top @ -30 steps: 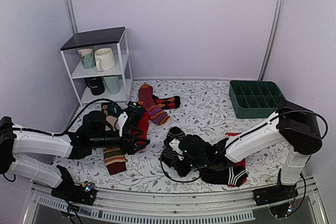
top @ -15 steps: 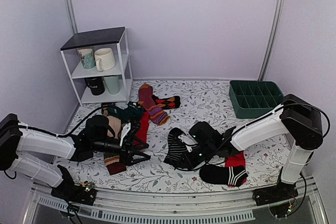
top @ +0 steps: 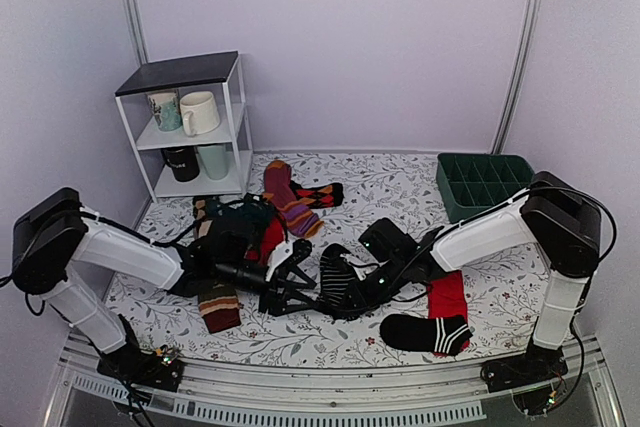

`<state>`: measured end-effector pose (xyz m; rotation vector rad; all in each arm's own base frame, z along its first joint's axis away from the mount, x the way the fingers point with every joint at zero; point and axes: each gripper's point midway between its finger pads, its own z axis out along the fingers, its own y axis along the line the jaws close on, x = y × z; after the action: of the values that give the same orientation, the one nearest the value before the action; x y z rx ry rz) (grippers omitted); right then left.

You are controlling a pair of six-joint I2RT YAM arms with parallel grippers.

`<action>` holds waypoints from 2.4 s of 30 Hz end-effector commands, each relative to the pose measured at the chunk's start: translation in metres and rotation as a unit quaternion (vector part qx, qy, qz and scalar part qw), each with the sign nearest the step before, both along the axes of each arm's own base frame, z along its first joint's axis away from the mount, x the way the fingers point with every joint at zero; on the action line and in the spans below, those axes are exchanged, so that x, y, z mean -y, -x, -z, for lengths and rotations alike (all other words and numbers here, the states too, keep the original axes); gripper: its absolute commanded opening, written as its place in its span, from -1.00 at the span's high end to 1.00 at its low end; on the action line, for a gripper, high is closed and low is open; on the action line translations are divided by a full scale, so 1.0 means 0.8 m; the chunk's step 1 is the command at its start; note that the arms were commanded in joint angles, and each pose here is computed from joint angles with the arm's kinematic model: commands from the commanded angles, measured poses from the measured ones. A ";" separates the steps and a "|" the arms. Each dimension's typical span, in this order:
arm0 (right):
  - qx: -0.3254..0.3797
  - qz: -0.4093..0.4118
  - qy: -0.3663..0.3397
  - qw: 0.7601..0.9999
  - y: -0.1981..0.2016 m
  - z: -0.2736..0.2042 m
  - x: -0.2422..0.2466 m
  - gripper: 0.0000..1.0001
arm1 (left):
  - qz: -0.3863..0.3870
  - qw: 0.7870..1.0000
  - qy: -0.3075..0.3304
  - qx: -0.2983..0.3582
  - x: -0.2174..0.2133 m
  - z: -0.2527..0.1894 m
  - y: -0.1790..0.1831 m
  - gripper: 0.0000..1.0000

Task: Roll the socks
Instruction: Roll the sock at the center of the board.

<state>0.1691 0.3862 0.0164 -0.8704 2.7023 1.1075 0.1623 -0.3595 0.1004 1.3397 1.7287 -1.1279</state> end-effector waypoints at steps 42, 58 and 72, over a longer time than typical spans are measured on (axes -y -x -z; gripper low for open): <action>-0.167 -0.008 0.106 0.980 0.040 0.068 0.063 1.00 | -0.018 0.996 -0.061 0.055 0.040 0.099 -0.014 -0.13; -0.176 -0.013 0.108 0.978 0.042 0.070 0.065 1.00 | 0.054 0.992 0.001 0.111 0.039 0.072 0.028 -0.07; -0.177 -0.026 0.109 0.978 0.046 0.068 0.069 1.00 | 0.103 0.975 0.033 0.194 0.045 0.056 0.034 -0.19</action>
<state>0.1570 0.3757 0.0125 -0.9071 2.8740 1.3489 0.1357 -0.3822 0.0470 1.5576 1.3772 -0.9583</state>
